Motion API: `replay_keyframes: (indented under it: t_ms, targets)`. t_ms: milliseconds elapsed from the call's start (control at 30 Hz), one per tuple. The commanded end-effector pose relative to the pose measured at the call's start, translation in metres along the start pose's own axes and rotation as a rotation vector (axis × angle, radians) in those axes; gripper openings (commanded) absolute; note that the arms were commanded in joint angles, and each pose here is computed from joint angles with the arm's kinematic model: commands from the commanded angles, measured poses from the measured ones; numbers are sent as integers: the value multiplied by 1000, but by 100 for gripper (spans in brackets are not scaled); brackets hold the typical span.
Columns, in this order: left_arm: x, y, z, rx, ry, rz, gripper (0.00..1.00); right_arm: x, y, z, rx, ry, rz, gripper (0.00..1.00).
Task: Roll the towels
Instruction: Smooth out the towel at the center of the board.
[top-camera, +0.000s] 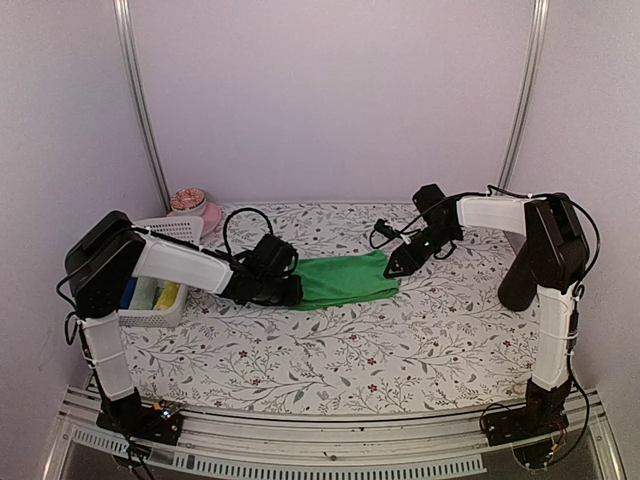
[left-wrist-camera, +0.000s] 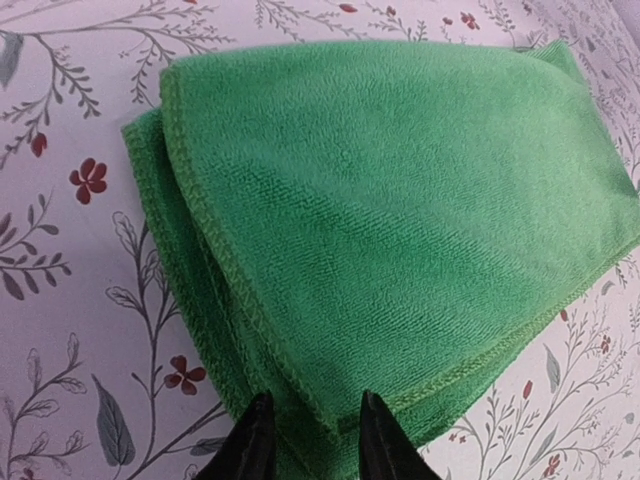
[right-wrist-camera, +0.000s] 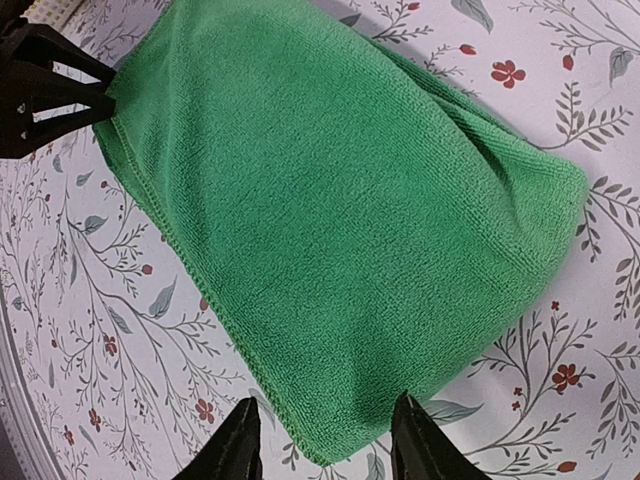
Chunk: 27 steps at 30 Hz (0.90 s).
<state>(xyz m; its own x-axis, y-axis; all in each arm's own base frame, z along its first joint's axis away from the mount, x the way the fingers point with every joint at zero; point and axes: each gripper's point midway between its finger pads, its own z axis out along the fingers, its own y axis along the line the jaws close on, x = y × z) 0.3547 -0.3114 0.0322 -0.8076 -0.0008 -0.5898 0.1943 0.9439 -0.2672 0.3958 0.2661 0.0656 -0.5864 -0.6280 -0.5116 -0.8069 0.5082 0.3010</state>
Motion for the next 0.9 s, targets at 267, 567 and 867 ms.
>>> replay_keyframes:
  t_ms: [267,567,867]
  targets:
    - [-20,0,-15,16,-73,-39,33,5,0,10,-2,15,-17,45]
    - [-22,-5,-9,36,-73,-37,33,5,0,10,1,16,-18,45]
    - [-16,-6,5,27,-50,-32,27,5,1,11,1,18,-20,45]
